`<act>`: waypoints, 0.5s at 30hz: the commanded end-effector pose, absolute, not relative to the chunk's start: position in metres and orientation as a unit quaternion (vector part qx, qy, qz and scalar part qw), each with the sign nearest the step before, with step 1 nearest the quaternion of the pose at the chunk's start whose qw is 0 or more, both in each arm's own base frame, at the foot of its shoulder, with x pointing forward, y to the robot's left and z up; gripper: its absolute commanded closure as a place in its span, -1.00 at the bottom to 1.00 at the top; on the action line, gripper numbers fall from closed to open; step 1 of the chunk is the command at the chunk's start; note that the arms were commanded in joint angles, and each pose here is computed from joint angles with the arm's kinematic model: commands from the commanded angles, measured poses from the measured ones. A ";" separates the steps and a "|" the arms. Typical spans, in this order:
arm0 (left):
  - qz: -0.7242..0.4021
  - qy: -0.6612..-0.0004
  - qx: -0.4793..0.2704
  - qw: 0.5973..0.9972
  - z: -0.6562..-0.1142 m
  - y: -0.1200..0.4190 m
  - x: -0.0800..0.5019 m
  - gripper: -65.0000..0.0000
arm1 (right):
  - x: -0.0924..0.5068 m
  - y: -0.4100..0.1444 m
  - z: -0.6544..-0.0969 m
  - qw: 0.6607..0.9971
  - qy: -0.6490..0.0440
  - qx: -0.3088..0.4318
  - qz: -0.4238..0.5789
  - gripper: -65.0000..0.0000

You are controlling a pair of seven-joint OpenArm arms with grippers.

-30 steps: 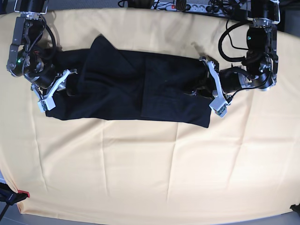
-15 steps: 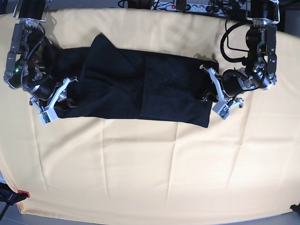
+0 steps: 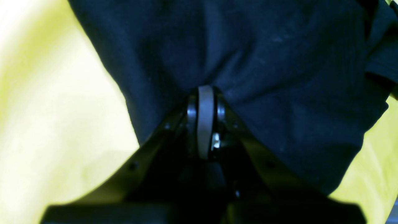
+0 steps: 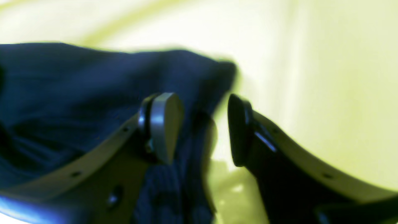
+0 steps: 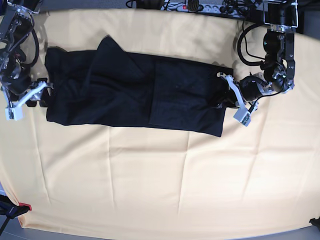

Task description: Fold the T-shirt properly

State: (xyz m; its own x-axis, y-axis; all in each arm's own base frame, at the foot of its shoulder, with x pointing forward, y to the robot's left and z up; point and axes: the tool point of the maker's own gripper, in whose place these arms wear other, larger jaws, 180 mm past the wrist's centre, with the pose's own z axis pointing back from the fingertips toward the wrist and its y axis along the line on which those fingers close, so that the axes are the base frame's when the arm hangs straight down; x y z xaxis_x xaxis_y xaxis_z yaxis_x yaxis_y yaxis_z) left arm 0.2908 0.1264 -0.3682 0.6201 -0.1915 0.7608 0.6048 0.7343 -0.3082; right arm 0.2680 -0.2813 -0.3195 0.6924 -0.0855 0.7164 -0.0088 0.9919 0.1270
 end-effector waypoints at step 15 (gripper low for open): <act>-0.236 -0.333 -0.269 0.872 -0.377 0.134 0.284 1.00 | 0.221 -0.244 -0.364 0.892 -0.385 0.211 -0.109 -0.07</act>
